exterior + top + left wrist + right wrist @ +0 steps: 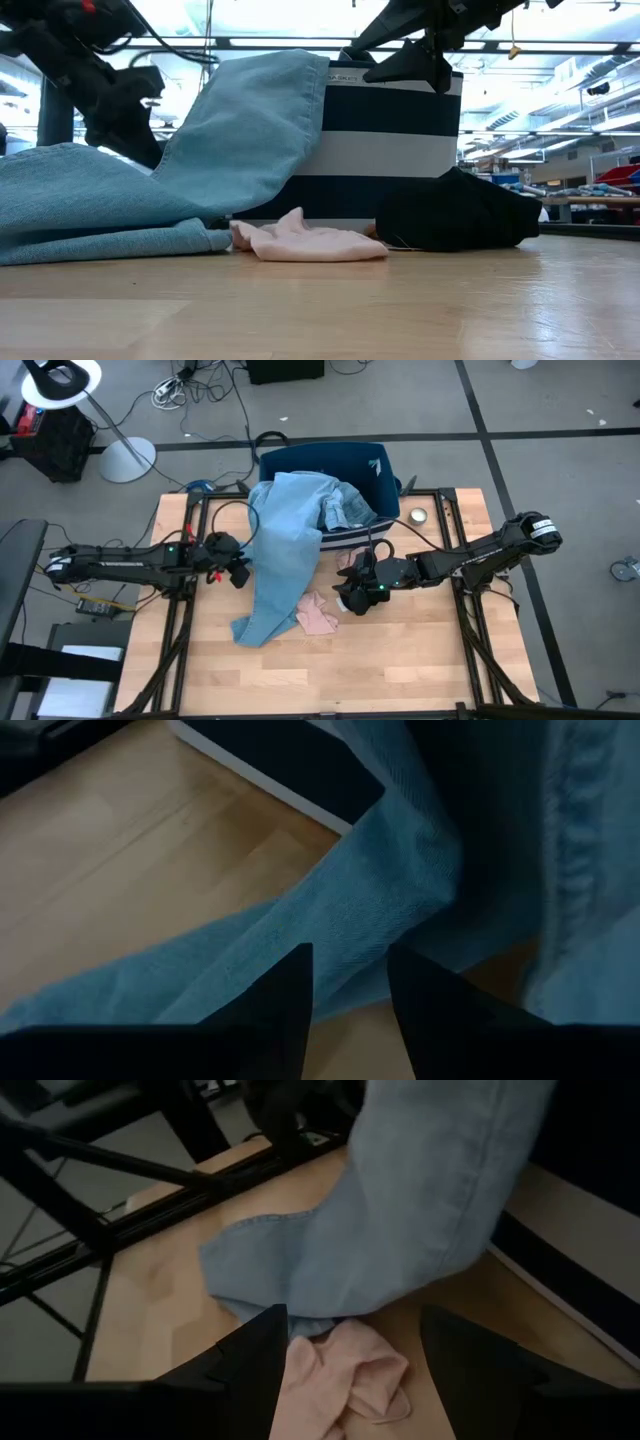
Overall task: Sort clothes
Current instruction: Put the light blue pants into the blue organizer bin
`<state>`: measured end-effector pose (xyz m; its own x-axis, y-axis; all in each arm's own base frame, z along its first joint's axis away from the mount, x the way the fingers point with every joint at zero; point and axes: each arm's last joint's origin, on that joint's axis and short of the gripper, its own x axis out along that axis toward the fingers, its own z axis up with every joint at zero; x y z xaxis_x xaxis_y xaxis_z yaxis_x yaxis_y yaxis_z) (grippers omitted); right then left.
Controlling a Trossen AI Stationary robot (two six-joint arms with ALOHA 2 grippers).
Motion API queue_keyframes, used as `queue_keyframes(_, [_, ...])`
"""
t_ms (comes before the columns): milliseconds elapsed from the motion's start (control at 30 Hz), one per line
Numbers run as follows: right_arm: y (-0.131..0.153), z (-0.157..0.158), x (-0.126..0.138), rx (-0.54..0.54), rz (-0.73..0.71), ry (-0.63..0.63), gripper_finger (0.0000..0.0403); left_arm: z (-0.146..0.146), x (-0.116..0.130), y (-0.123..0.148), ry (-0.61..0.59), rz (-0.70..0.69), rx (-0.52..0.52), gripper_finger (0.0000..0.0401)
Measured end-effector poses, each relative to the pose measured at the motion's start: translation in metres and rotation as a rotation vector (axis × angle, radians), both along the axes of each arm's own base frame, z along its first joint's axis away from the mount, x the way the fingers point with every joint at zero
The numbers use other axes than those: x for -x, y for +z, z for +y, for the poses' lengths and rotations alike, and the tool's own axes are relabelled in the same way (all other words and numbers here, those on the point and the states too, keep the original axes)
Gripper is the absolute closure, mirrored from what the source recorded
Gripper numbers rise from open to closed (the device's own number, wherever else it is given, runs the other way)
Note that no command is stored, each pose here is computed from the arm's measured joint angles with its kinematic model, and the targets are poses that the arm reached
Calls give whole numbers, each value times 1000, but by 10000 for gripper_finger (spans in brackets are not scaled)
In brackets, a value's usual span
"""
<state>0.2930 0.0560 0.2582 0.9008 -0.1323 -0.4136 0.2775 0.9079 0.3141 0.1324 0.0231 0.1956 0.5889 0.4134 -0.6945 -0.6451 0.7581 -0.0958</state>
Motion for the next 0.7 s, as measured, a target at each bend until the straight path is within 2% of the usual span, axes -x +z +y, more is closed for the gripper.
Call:
queue_keyframes(233, [1,1,-1,14,-11,32,174,11,-7,-3,-31,40,-26,267])
queue_keyframes(400, [2,1,-1,21,-15,36,174,16,-9,-9,-96,88,43,267])
queue_keyframes(567, [2,1,-1,22,-18,37,174,21,-8,-17,-84,177,47,267])
queue_keyframes(700, [3,1,-1,23,-27,38,174,26,-10,-23,-54,242,12,268])
